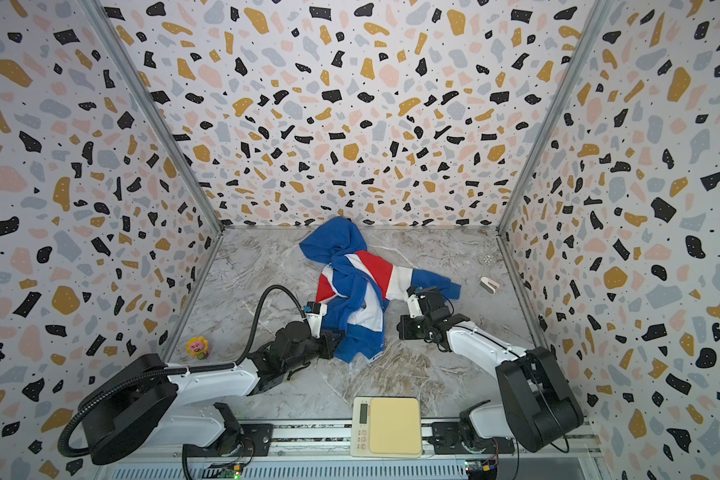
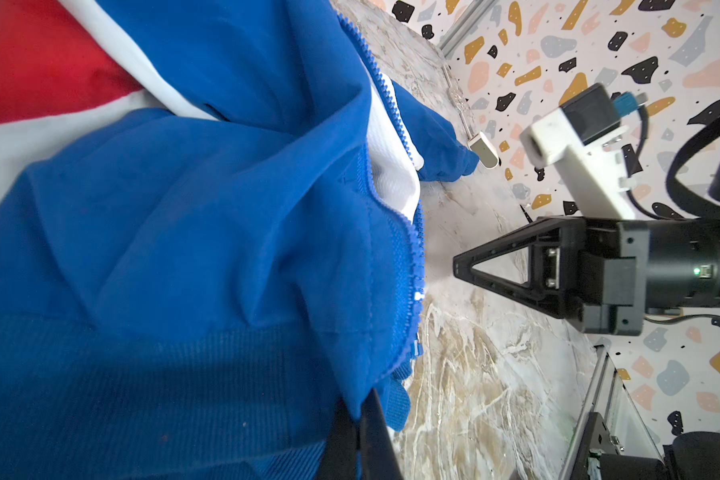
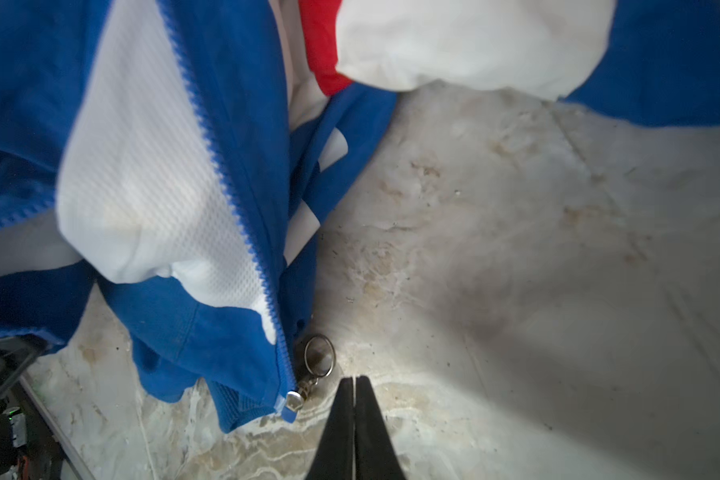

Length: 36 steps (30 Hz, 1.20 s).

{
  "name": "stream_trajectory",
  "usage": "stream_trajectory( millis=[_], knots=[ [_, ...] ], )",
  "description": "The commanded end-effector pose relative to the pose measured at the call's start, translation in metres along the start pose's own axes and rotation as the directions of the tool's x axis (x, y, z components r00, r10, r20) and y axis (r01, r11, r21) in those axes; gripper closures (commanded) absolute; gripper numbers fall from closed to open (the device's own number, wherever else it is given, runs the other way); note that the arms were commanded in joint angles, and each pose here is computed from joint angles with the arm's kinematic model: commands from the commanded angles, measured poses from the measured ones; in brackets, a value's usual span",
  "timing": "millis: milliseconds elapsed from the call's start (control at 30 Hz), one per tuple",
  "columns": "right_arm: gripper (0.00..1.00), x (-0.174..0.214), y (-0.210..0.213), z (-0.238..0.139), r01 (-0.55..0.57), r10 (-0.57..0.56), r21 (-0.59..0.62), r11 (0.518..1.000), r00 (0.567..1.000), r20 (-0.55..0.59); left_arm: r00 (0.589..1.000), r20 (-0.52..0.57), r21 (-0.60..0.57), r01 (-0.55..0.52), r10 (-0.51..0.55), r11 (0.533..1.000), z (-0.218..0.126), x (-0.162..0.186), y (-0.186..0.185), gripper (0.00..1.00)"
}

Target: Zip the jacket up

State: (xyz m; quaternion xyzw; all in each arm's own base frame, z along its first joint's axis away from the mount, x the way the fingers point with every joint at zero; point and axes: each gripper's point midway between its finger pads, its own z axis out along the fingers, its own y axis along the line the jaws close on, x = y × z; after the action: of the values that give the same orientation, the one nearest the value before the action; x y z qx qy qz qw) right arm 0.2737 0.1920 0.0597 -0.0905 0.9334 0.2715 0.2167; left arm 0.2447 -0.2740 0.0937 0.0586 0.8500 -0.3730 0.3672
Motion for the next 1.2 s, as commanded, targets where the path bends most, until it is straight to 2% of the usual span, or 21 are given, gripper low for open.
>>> stream_trajectory(
  millis=[0, 167, 467, 767, 1000, 1167],
  knots=[
    [0.93, -0.009, 0.021, 0.005, 0.069, -0.067, -0.076, 0.995, 0.997, 0.027, 1.000, 0.000, -0.008, -0.026, 0.026, 1.000, 0.006, -0.002, -0.003, 1.00],
    [0.93, -0.002, 0.032, 0.021, 0.105, -0.107, -0.092, 0.990, 0.994, -0.012, 0.999, -0.041, -0.024, -0.019, 0.018, 1.000, 0.017, 0.010, 0.002, 1.00],
    [0.93, 0.002, 0.037, 0.027, 0.123, -0.124, -0.118, 0.985, 0.992, -0.001, 0.991, -0.132, -0.051, -0.007, 0.000, 0.999, 0.038, 0.044, 0.021, 1.00],
    [0.93, 0.001, 0.043, 0.025, 0.129, -0.131, -0.135, 0.982, 0.991, -0.008, 0.989, -0.147, -0.060, -0.002, -0.006, 0.998, 0.040, 0.053, 0.027, 1.00],
    [0.93, 0.005, 0.036, 0.018, 0.144, -0.147, -0.089, 0.986, 0.989, -0.029, 0.988, -0.156, -0.057, -0.008, -0.001, 0.998, 0.042, 0.053, 0.026, 1.00],
    [0.93, 0.003, 0.042, 0.011, 0.147, -0.148, -0.106, 0.984, 0.989, -0.008, 0.987, -0.158, -0.053, -0.008, -0.001, 0.999, 0.044, 0.053, 0.025, 1.00]
  ],
)
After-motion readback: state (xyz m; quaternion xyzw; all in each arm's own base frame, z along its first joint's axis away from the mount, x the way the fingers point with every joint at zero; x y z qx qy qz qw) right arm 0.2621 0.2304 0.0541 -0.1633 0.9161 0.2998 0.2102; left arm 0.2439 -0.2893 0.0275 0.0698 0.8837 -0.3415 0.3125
